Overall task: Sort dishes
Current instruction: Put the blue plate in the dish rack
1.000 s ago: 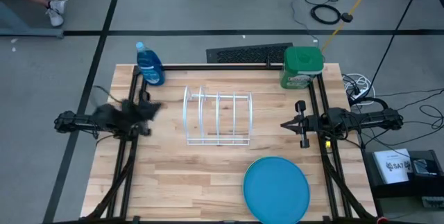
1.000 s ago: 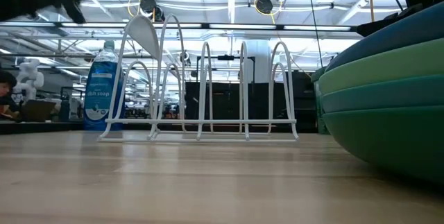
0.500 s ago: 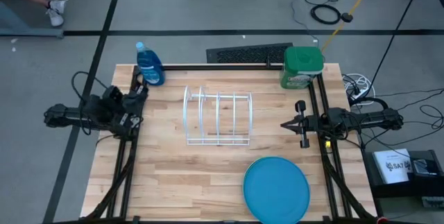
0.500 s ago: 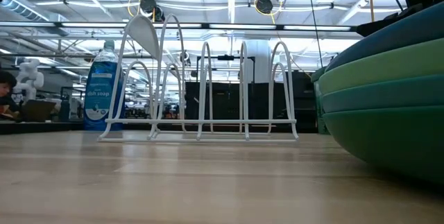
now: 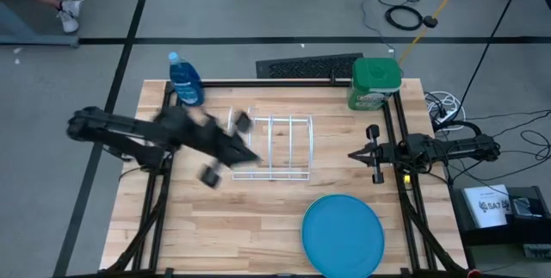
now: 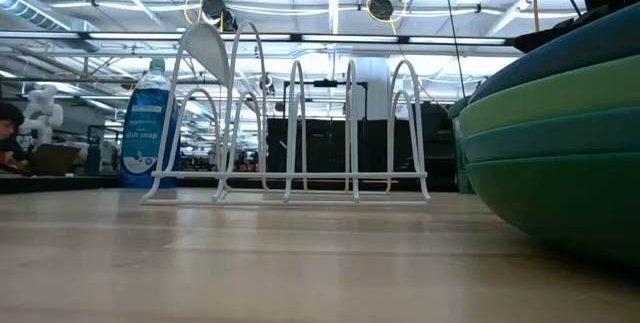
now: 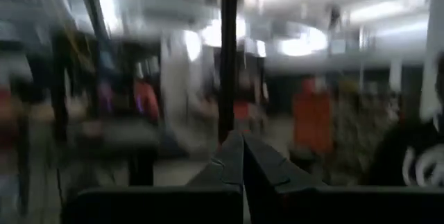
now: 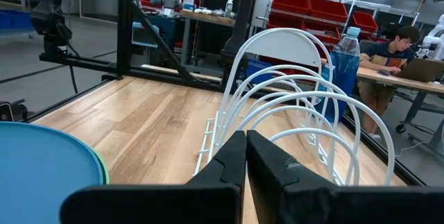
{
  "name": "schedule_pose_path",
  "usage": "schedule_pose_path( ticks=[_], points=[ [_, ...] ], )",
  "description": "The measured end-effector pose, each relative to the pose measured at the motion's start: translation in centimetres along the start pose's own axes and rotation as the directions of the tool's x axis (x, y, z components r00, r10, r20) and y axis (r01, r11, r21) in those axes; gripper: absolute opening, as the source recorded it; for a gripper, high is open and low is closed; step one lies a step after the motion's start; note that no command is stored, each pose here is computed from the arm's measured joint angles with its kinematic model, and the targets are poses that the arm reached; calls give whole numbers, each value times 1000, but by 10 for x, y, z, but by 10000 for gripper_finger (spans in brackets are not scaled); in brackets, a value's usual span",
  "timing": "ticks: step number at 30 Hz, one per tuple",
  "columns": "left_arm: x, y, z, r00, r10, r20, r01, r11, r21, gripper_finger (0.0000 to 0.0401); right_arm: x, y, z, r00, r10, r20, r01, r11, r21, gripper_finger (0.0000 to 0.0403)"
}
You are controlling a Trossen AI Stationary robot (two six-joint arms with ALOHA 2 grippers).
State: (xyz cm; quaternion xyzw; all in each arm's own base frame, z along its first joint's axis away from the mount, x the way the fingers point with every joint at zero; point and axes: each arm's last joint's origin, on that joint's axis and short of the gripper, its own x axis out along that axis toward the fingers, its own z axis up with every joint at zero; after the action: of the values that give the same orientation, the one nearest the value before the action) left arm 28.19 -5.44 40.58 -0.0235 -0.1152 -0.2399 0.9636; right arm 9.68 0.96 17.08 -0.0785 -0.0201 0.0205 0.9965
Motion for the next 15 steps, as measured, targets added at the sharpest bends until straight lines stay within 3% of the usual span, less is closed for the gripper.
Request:
schedule_pose_path(
  ticks=[5, 8, 10, 15],
  points=[
    [65, -2, -41, 950, 13, -311, -11, 1000, 9, 0, 0, 0, 0, 1000, 0, 0, 0, 1000, 0, 9],
    [94, -12, -84, 893, -35, -449, 76, 994, 73, 14, 0, 0, 0, 1000, 0, 0, 0, 1000, 0, 9],
    [106, -21, -110, 843, -58, -535, 129, 987, 97, 39, 0, 0, 0, 1000, 0, 0, 0, 1000, 0, 9],
    [118, -42, -161, 693, 59, -718, 149, 963, 223, 124, 0, 0, 0, 1000, -1, 0, 1, 1000, 0, 9]
  ],
)
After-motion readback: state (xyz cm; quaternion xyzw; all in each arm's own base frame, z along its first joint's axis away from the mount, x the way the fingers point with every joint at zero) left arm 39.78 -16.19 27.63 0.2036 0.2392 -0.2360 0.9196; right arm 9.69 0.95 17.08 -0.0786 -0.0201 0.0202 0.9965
